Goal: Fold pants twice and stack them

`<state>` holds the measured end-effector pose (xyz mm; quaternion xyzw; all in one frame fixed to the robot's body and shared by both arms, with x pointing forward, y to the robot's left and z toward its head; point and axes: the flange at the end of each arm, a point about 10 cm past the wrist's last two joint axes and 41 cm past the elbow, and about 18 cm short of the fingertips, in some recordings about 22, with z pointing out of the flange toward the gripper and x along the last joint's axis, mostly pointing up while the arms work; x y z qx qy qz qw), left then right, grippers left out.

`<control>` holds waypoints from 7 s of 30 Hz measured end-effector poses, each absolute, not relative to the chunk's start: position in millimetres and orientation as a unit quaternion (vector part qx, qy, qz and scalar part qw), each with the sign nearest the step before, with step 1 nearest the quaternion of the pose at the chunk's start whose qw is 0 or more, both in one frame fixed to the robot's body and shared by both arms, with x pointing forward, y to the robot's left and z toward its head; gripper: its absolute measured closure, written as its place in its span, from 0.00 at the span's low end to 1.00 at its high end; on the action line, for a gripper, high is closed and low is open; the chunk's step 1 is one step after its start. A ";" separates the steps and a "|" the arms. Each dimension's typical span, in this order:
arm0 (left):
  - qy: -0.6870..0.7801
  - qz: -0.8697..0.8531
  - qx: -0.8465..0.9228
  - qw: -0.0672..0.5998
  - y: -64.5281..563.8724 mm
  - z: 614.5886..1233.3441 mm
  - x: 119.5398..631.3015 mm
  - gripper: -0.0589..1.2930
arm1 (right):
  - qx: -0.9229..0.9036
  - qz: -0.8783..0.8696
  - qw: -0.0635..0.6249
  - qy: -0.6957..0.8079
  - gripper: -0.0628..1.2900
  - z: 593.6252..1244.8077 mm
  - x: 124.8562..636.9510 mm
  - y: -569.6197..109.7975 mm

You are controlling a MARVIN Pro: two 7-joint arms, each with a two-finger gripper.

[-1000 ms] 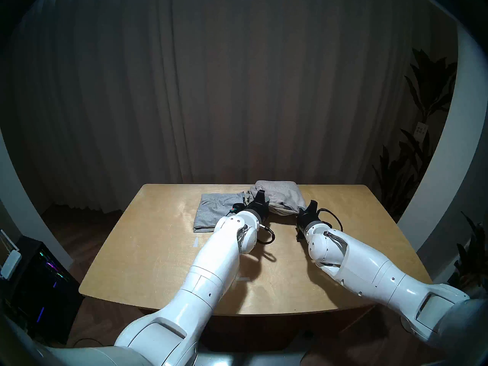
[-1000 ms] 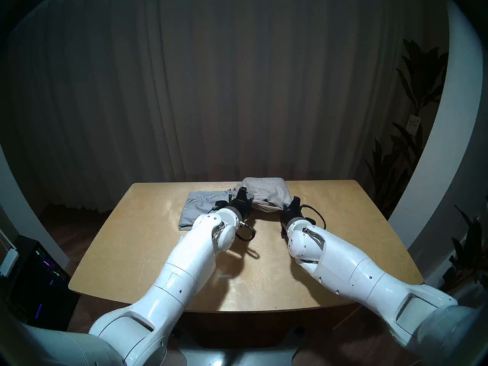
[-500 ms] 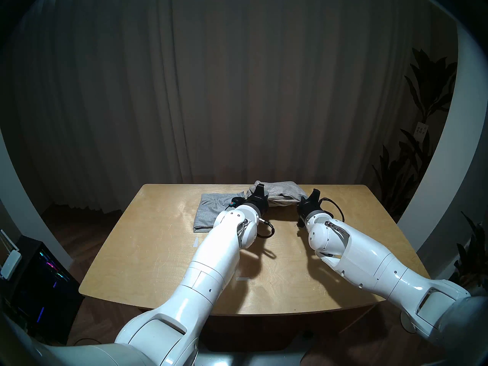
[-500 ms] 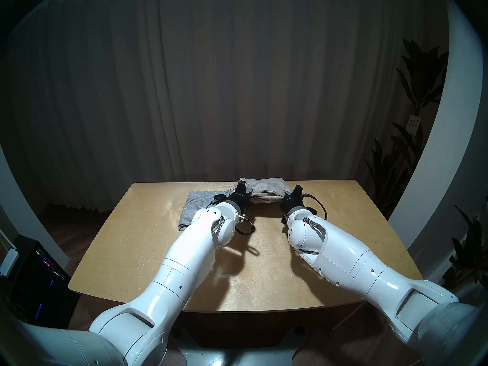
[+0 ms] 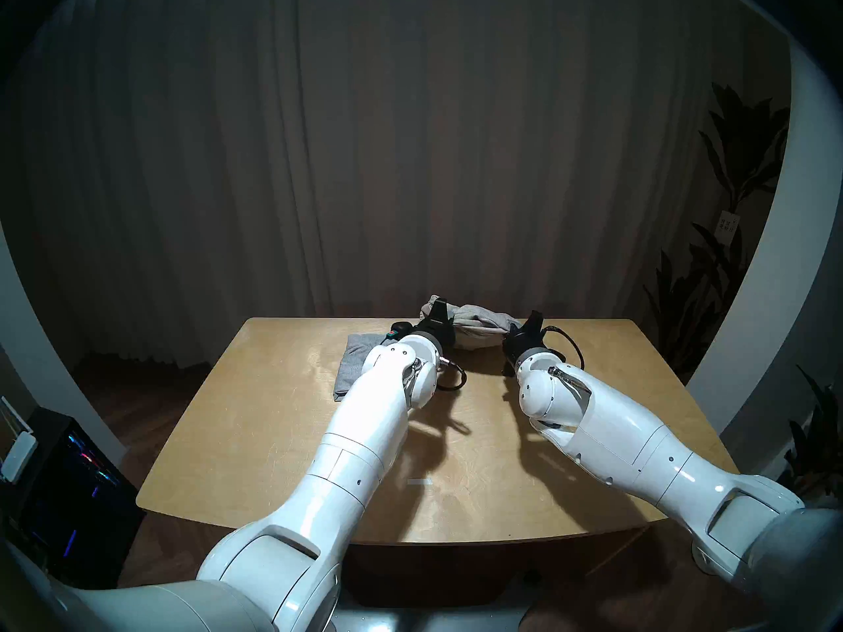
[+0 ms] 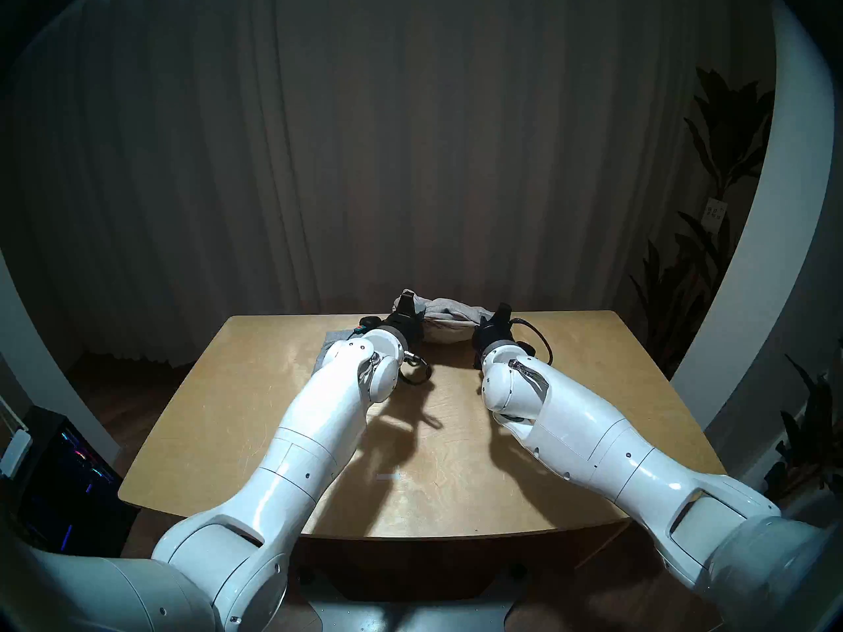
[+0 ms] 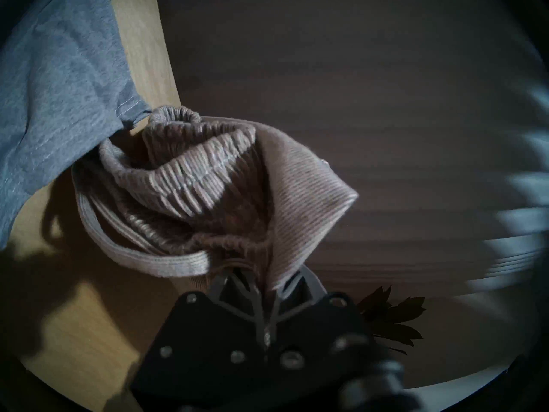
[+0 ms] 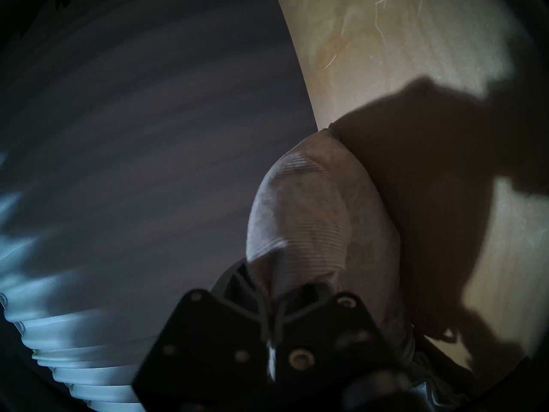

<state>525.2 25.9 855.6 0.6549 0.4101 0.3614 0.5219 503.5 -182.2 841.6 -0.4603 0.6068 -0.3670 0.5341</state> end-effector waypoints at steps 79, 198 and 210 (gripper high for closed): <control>0.409 0.458 0.615 0.494 185.1 908.5 594.6 0.98 | -0.482 -0.371 0.549 0.573 0.96 892.8 566.1 -11.7; 0.482 0.388 0.689 0.377 206.4 804.9 388.3 0.04 | -0.658 -0.238 0.403 0.589 0.09 796.0 397.3 5.8; 0.480 0.392 0.688 0.377 196.2 811.3 379.1 0.04 | -0.666 -0.243 0.422 0.565 0.09 795.5 378.3 -15.7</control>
